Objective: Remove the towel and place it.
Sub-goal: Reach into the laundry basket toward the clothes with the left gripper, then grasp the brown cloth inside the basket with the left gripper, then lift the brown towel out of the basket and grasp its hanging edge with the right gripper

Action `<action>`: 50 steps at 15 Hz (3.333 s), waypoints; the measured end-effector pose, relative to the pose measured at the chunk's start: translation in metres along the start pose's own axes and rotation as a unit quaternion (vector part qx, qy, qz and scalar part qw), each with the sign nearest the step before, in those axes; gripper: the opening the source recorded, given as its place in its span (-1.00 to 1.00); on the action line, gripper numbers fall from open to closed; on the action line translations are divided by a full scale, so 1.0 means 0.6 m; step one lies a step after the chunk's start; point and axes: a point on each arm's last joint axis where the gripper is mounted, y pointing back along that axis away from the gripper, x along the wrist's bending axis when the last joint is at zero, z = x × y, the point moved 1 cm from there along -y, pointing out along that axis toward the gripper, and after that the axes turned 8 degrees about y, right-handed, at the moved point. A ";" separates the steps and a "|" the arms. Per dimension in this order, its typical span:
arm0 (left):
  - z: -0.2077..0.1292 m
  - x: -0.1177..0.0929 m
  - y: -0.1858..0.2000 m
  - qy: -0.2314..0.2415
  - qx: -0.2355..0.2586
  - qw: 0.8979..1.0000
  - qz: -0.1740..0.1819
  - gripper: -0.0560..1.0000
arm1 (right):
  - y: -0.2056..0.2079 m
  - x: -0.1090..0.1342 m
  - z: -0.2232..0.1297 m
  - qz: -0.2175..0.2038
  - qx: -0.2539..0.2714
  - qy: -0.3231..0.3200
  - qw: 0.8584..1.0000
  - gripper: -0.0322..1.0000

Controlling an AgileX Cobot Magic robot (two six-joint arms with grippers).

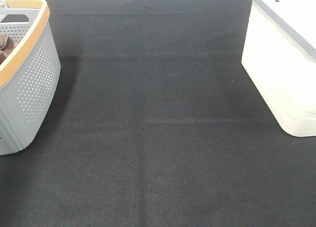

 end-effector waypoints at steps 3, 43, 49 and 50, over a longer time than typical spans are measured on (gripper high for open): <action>0.066 -0.029 -0.062 -0.029 0.052 0.998 0.023 0.49 | 0.000 0.000 0.000 0.000 0.000 0.000 1.000 0.58; 0.157 -0.028 -0.465 -0.165 0.238 0.957 0.007 -0.89 | 0.000 0.000 0.000 0.000 0.000 0.000 1.000 0.58; 0.198 -0.030 -0.365 -0.069 0.210 0.975 -0.016 -0.89 | 0.000 0.000 0.000 0.000 0.000 0.000 1.000 0.58; 0.208 -0.035 -0.340 -0.054 0.196 0.978 -0.037 -0.89 | 0.000 0.000 0.000 0.000 0.000 0.000 1.000 0.58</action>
